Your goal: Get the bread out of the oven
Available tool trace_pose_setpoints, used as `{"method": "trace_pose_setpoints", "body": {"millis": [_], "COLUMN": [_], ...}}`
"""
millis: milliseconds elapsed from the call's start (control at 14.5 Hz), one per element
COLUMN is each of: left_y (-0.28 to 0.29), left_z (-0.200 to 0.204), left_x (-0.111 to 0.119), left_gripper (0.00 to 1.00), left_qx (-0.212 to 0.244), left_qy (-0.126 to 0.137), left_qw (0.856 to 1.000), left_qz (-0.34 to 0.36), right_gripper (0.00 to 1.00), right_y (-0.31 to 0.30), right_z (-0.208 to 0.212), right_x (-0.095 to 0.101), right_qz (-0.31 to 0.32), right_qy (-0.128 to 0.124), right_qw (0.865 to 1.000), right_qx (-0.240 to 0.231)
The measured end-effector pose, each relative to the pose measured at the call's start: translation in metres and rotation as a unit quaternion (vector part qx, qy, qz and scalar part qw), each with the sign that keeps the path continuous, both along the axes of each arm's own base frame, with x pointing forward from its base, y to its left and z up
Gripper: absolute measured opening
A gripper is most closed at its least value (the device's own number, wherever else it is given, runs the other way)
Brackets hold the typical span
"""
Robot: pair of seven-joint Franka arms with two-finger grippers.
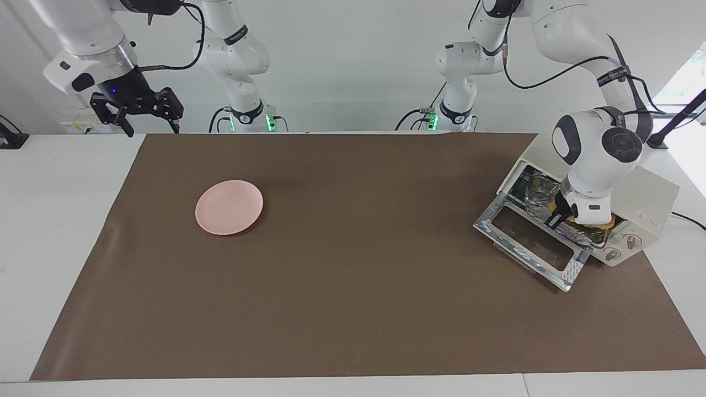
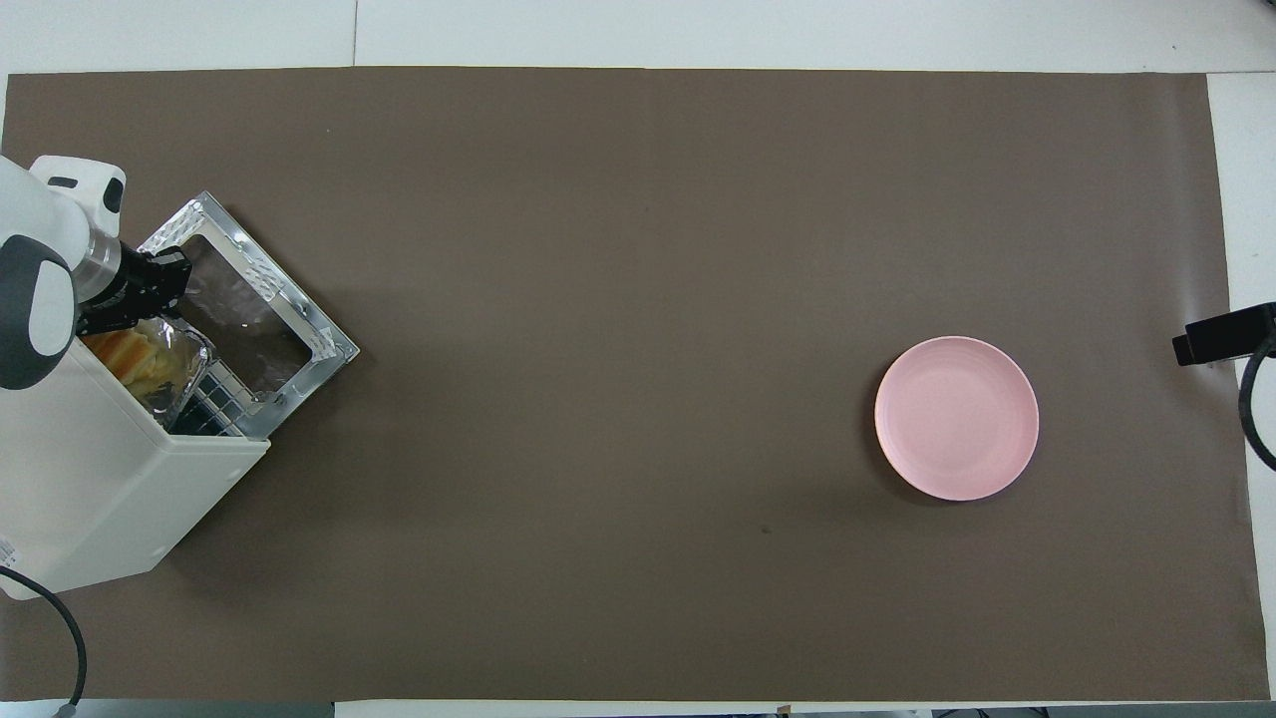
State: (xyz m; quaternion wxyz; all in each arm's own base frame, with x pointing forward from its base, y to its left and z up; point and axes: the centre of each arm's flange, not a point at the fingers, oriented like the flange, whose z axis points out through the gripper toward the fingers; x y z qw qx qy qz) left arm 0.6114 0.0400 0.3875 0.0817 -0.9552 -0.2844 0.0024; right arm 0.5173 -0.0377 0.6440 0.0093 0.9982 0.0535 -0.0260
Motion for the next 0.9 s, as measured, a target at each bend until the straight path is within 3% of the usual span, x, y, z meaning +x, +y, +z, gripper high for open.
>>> {"method": "trace_pose_setpoints", "body": {"millis": [207, 483, 621, 897], "left_y": [-0.039, -0.185, -0.266, -0.403], "left_z": [0.012, 0.061, 0.065, 0.043], "left_x": [0.008, 0.02, 0.002, -0.061], "left_gripper": [0.02, 0.02, 0.02, 0.02], "left_qx": [0.008, 0.005, -0.001, -0.018], "left_qy": [-0.014, -0.06, -0.066, -0.047], "left_qw": [0.999, 0.986, 0.974, 0.948], "left_qz": [-0.046, -0.156, -0.217, -0.314], "right_gripper": [1.0, 1.0, 1.0, 1.0], "right_y": [0.0, 0.0, 0.0, 0.0], "right_z": [0.0, 0.0, 0.0, 0.0], "right_x": [0.0, 0.0, 0.0, 0.0], "right_qz": [0.0, 0.0, 0.0, 0.0], "right_qy": [0.0, 0.0, 0.0, 0.0], "right_qw": [1.0, 1.0, 1.0, 1.0], "right_qx": [0.0, 0.0, 0.0, 0.0]}}
